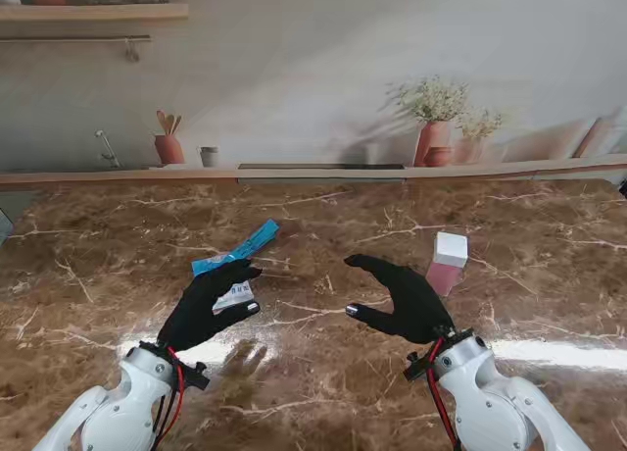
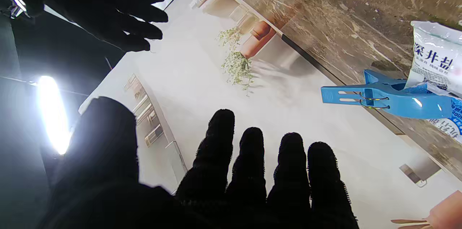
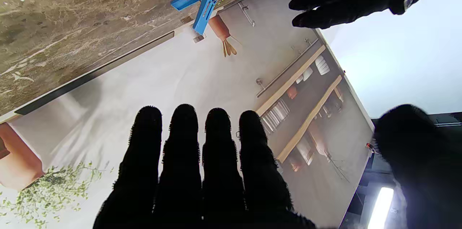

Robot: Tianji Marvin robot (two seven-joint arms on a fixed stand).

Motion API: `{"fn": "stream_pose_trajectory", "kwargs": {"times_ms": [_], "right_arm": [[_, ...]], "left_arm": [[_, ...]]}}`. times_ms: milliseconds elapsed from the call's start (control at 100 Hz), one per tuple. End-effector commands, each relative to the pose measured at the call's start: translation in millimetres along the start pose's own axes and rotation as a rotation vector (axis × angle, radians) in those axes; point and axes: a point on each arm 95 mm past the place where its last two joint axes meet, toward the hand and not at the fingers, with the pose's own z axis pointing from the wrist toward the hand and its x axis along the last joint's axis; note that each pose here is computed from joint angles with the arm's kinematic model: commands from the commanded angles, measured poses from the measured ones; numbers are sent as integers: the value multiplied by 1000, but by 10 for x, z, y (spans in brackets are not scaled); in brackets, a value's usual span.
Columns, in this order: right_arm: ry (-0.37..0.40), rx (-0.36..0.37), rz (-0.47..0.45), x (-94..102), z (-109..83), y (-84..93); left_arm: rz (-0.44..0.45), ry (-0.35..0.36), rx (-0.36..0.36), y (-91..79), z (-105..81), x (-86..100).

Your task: Fill the seasoning bottle

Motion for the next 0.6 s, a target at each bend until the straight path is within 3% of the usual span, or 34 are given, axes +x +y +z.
{"fn": "stream_pose_trajectory", "kwargs": {"times_ms": [0, 310, 590], "right_arm": [[-13, 20, 8, -9, -34, -49], [-21, -2, -7, -55, -38, -14], [-108, -81, -53, -254, -75, 260]], "left_arm": [[-5, -1, -3, 33, -15, -4], [-6, -3, 6, 50, -16, 1], [-7, 0, 9, 40, 26, -44]]}}
